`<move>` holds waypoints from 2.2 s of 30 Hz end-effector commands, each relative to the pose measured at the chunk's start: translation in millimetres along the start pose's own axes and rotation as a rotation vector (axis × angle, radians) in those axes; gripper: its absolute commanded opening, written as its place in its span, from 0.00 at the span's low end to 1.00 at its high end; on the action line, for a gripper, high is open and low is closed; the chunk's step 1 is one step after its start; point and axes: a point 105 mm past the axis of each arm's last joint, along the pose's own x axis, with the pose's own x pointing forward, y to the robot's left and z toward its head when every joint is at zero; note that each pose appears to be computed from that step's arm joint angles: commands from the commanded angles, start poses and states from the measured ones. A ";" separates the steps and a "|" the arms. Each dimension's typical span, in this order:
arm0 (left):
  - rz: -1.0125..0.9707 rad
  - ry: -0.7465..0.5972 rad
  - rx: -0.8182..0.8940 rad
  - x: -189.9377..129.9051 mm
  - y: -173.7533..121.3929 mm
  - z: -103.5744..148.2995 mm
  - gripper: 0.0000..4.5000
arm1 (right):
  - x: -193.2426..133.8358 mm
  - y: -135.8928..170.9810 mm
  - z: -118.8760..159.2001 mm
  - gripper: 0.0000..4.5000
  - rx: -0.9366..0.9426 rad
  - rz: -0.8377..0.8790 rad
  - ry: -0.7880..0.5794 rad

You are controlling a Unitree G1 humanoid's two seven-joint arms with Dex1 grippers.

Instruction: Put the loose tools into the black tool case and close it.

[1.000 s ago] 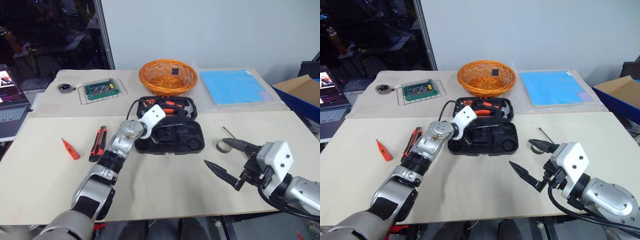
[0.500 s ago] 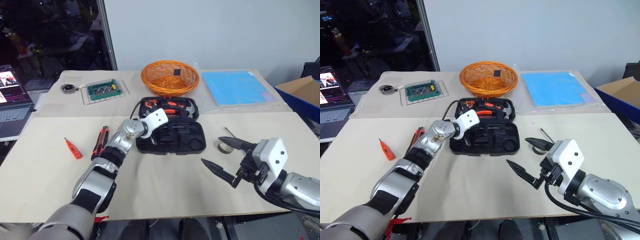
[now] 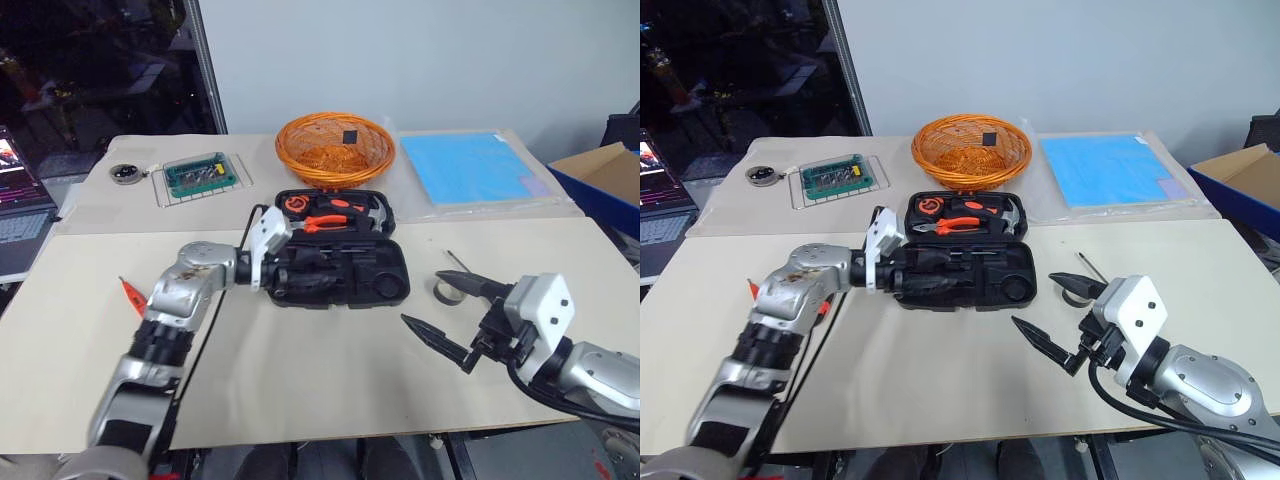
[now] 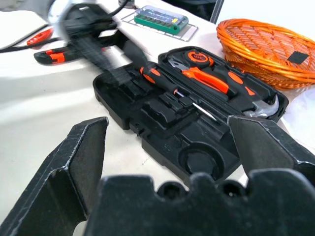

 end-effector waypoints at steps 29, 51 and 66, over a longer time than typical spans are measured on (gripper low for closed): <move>-0.319 0.158 0.117 -29.3 -68.3 -30.7 0.89 | -26.1 -4.8 -7.0 1.00 0.044 -0.032 0.090; 0.032 -0.208 0.055 -40.1 -80.3 72.5 1.00 | -79.7 -120.3 -118.8 1.00 0.208 -0.403 0.765; 0.059 -0.252 0.072 -38.0 -79.3 66.7 1.00 | -58.2 -143.4 -117.5 0.24 0.207 -0.335 0.733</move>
